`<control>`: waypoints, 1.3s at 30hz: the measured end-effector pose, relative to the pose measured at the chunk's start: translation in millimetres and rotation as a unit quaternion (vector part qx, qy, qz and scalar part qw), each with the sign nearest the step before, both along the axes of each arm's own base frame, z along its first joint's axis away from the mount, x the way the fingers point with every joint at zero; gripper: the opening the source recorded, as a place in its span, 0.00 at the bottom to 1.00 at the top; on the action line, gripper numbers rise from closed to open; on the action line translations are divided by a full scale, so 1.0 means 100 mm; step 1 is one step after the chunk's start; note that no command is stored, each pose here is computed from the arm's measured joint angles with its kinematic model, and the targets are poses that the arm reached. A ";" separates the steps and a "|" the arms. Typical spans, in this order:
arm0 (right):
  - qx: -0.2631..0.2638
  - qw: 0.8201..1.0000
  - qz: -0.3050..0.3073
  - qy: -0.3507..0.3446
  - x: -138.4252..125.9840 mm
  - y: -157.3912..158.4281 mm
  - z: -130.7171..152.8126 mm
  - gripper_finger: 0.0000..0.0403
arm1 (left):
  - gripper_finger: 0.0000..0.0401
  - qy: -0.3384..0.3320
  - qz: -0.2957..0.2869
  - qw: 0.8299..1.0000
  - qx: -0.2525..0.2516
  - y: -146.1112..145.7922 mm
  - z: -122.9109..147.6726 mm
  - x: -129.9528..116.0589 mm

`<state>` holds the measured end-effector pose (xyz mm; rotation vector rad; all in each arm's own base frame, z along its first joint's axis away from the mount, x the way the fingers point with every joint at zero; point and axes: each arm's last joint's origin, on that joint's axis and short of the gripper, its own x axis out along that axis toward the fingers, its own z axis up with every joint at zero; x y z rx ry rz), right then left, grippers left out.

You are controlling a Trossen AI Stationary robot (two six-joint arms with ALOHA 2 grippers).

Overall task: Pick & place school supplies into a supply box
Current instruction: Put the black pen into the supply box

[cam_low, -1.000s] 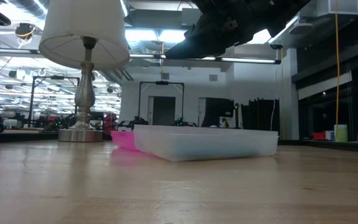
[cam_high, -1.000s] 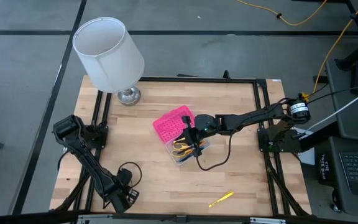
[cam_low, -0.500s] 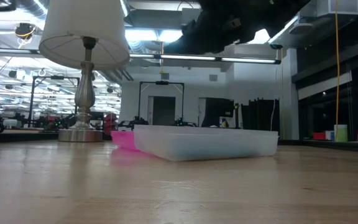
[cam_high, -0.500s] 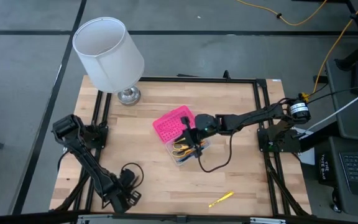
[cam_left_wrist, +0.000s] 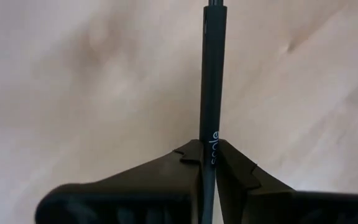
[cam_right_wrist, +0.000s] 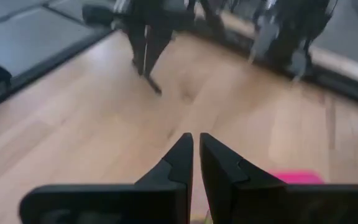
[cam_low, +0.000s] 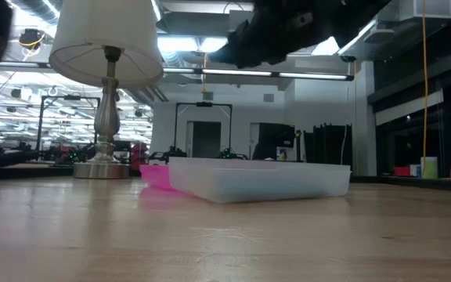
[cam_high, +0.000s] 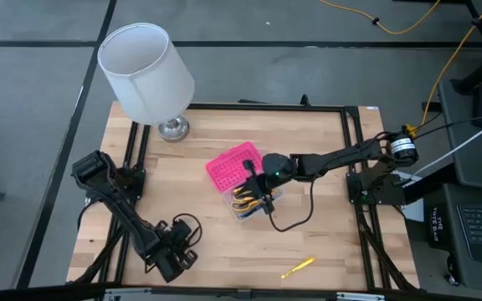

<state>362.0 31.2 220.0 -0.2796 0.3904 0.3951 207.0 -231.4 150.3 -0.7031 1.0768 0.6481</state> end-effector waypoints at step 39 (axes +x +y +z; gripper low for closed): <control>0.000 0.993 -0.116 -0.036 -1.43 0.17 0.08 0.01 | 0.03 -0.177 -0.244 0.915 0.268 0.58 0.63 0.63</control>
